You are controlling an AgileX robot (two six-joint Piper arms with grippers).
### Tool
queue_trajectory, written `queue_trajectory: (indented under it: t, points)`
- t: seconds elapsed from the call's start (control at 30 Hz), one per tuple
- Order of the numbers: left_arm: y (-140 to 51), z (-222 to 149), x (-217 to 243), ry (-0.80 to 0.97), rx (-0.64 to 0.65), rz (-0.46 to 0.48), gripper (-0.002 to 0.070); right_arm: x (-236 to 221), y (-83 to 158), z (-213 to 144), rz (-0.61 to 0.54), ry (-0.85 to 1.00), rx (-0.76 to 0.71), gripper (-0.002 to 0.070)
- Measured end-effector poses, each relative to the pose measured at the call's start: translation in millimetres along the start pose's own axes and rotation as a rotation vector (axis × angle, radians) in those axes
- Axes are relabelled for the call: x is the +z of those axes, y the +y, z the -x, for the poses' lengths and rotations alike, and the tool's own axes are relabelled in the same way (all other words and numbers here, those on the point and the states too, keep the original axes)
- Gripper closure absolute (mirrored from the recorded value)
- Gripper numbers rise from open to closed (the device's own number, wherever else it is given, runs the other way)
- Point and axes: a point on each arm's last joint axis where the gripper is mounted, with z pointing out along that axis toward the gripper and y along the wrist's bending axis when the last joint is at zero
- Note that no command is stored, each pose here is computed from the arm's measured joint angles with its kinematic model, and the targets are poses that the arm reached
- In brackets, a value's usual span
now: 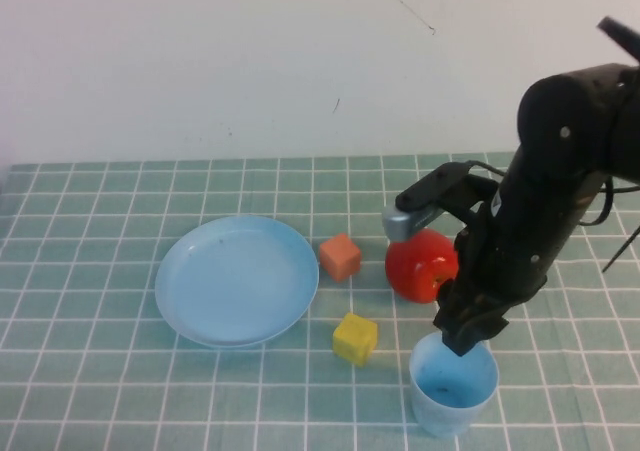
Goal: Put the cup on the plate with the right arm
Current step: Pick up the cup from the table, then place the cup on the plate
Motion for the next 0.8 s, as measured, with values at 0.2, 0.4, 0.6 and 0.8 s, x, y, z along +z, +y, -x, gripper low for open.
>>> queue_trajectory:
  t: [0.2,0.4,0.6,0.8]
  points:
    - [0.0,0.0,0.0,0.0,0.0,0.0,0.0678,26.4,-8.1,4.8,-0.014,0.057,-0.001,0.0302]
    - [0.0,0.0,0.0,0.0,0.0,0.0,0.0678,40.4,-12.6,10.1,-0.024,0.051,-0.042,0.0612]
    - [0.0,0.0,0.0,0.0,-0.002,0.0,0.0678,7.6,-10.8,33.2,-0.041,-0.088,-0.071,0.0659]
    - [0.0,0.0,0.0,0.0,-0.002,0.0,0.0678,-57.6,0.9,72.7,-0.003,-0.323,-0.137,0.0659]
